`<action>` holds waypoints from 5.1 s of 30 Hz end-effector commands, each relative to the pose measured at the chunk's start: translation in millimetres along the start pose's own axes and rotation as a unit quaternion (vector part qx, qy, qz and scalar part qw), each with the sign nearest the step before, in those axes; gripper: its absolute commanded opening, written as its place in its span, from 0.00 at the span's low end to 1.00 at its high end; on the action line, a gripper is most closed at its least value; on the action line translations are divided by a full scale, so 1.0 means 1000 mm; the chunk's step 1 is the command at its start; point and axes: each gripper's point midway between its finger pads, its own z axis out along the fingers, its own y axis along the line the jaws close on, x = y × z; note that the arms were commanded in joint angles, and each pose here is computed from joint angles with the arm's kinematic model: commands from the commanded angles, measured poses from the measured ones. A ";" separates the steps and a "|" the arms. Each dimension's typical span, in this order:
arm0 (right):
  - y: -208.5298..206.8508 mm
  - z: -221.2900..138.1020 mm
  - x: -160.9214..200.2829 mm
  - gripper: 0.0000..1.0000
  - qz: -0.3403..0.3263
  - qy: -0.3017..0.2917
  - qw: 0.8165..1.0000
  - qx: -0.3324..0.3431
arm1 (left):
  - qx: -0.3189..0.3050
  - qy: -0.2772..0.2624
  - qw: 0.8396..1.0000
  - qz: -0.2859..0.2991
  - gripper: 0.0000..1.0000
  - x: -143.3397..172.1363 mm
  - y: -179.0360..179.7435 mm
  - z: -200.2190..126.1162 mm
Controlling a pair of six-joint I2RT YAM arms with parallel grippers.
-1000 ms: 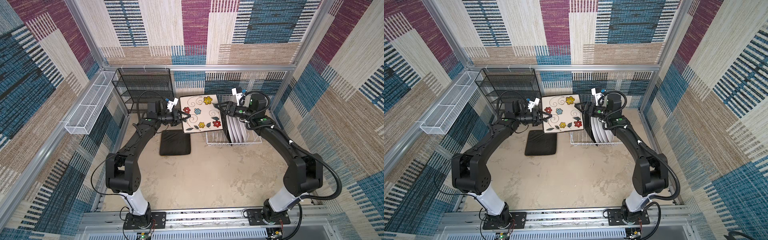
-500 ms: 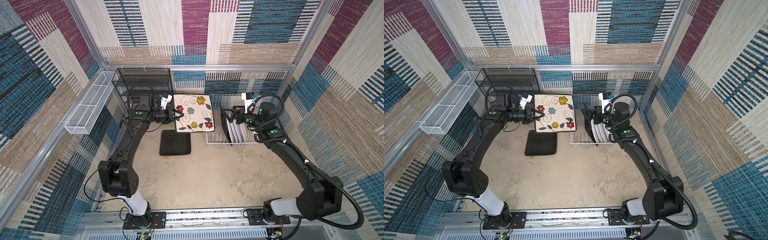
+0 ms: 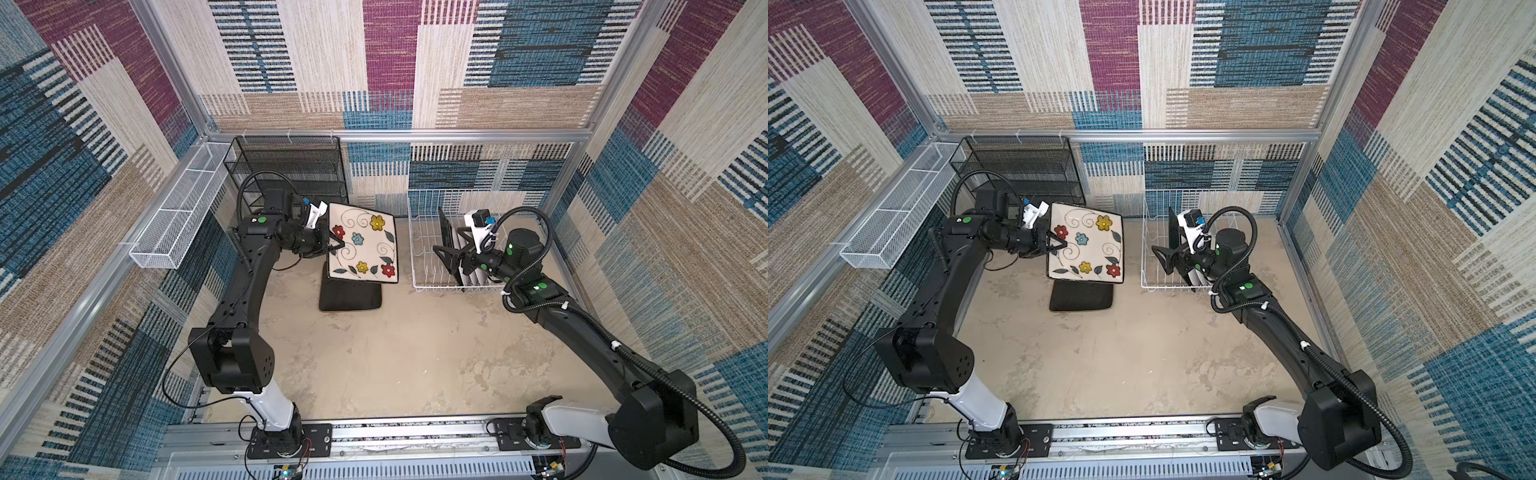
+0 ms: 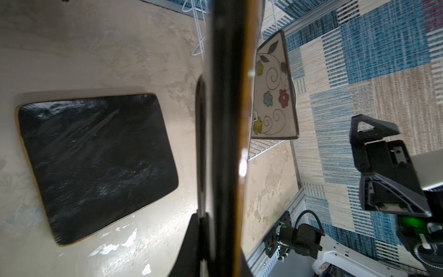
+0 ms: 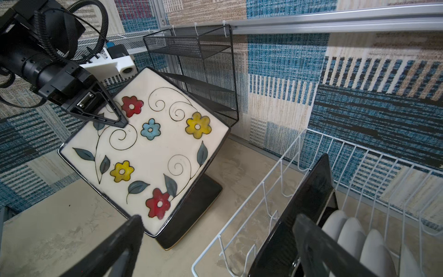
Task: Unload the plates from the dish rack
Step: Pick up a plate from the dish rack, then place the plate on the plate.
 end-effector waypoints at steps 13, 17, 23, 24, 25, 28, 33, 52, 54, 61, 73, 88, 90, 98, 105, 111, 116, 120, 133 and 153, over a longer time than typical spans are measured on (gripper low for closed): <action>0.011 0.005 -0.001 1.00 -0.024 -0.004 1.000 -0.014 | 0.013 0.054 0.998 0.003 0.00 0.007 0.058 0.036; 0.016 0.001 -0.003 1.00 -0.015 -0.006 1.000 -0.019 | 0.030 0.066 0.997 -0.018 0.00 0.007 0.074 0.048; 0.016 0.000 0.000 1.00 -0.010 -0.005 1.000 -0.018 | 0.060 0.079 0.995 -0.027 0.00 0.010 0.086 0.060; 0.016 0.001 -0.001 1.00 -0.009 -0.005 1.000 -0.018 | 0.064 0.081 0.994 -0.025 0.00 0.012 0.087 0.061; 0.016 0.001 -0.001 1.00 -0.006 -0.005 1.000 -0.018 | 0.063 0.085 0.994 -0.027 0.00 0.014 0.091 0.062; 0.017 0.003 0.000 1.00 -0.004 -0.003 1.000 -0.020 | 0.066 0.091 0.993 -0.037 0.00 0.019 0.101 0.066; 0.018 0.004 0.003 1.00 -0.004 -0.002 1.000 -0.026 | 0.081 0.096 0.990 -0.055 0.00 0.021 0.113 0.074; 0.019 0.008 0.004 1.00 0.005 -0.006 0.999 -0.033 | 0.095 0.124 0.981 -0.115 0.00 0.040 0.154 0.100; 0.019 0.008 0.004 1.00 0.005 -0.005 0.999 -0.034 | 0.094 0.125 0.981 -0.116 0.00 0.041 0.156 0.100; 0.022 0.007 -0.001 1.00 0.003 -0.008 0.999 -0.039 | 0.082 0.127 0.981 -0.122 0.00 0.046 0.167 0.097; 0.023 0.008 -0.002 1.00 0.008 -0.008 0.999 -0.043 | 0.057 0.148 0.977 -0.140 0.21 0.059 0.188 0.106; 0.023 0.005 -0.002 1.00 0.002 -0.009 0.999 -0.040 | 0.026 0.158 0.975 -0.155 0.34 0.066 0.208 0.106; 0.023 0.005 -0.002 1.00 0.002 -0.009 0.999 -0.040 | 0.021 0.159 0.975 -0.157 0.34 0.066 0.210 0.106; 0.021 0.005 -0.001 1.00 0.002 -0.006 0.999 -0.033 | -0.003 0.159 0.974 -0.159 0.42 0.066 0.219 0.101; 0.018 0.003 -0.002 1.00 0.000 -0.007 1.000 -0.024 | -0.024 0.152 0.977 -0.150 0.49 0.060 0.218 0.091; 0.012 0.002 -0.003 1.00 0.006 -0.008 1.000 -0.003 | -0.039 0.134 0.981 -0.138 0.53 0.047 0.208 0.077; 0.002 0.001 -0.007 1.00 0.016 -0.004 1.000 0.027 | -0.032 0.096 0.987 -0.121 0.54 0.024 0.184 0.058; -0.007 0.001 -0.007 1.00 0.022 0.003 0.998 0.052 | -0.027 0.048 0.993 -0.103 0.54 0.000 0.158 0.038; -0.025 0.001 -0.004 1.00 0.063 0.030 0.992 0.104 | -0.016 -0.069 0.997 -0.008 0.55 -0.057 0.035 0.007; -0.029 -0.034 0.037 1.00 0.095 0.083 0.980 0.155 | -0.011 -0.043 0.996 0.081 0.58 -0.028 -0.100 0.087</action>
